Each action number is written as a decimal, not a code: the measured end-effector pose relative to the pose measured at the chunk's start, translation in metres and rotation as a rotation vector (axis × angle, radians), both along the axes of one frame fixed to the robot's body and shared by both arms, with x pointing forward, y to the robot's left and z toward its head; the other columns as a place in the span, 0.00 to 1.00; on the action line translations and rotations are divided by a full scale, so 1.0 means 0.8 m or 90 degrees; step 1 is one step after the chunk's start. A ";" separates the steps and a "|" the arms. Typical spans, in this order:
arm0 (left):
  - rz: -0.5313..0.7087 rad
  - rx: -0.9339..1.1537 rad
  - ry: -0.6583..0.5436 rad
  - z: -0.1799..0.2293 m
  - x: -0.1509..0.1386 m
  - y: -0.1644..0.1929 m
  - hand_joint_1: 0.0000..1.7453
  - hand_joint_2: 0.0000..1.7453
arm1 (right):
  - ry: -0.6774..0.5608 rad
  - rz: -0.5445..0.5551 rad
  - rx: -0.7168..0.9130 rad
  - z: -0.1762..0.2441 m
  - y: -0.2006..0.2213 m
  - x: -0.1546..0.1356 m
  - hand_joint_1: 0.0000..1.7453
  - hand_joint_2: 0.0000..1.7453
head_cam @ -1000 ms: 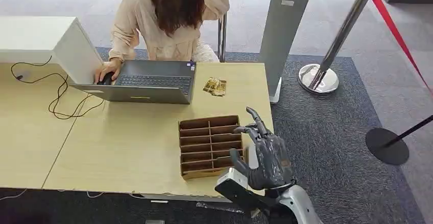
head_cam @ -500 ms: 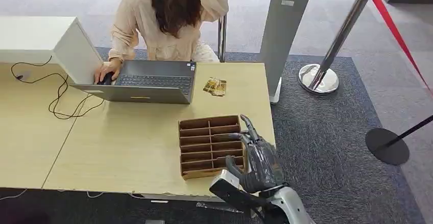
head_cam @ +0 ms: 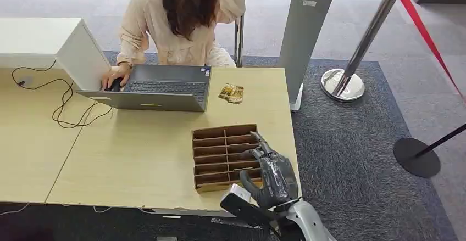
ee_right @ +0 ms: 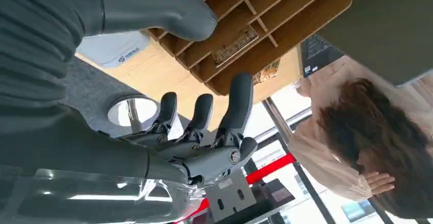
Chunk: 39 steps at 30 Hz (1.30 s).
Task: Pass the card to the sensor for recognition and then transmit it.
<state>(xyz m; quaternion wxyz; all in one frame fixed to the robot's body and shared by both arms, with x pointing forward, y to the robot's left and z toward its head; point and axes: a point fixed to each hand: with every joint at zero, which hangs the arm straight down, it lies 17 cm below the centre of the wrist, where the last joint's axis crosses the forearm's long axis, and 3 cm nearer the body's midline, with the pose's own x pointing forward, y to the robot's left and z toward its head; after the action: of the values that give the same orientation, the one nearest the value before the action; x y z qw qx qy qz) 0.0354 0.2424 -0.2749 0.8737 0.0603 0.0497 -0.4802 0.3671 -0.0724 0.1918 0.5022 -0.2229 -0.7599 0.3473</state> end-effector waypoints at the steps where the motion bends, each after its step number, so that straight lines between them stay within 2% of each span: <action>1: 0.000 0.000 0.000 0.000 0.000 0.000 0.00 0.00 | 0.001 0.001 -0.002 -0.001 0.001 0.000 0.53 1.00; 6: -0.002 0.001 0.000 0.000 0.001 0.001 0.00 0.00 | -0.002 0.003 -0.015 -0.004 0.007 0.003 0.58 1.00; 27: -0.010 0.004 -0.002 0.000 0.003 0.002 0.00 0.00 | 0.003 0.013 -0.070 -0.023 0.034 0.016 0.54 1.00; 39: -0.011 0.003 -0.002 0.000 0.003 0.002 0.00 0.00 | 0.017 0.026 -0.090 -0.038 0.048 0.015 0.59 1.00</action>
<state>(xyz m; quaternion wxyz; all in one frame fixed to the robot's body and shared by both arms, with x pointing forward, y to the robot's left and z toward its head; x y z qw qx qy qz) 0.0379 0.2437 -0.2746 0.8695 0.0639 0.0491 -0.4873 0.3788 -0.0342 0.1615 0.4879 -0.2376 -0.7313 0.4132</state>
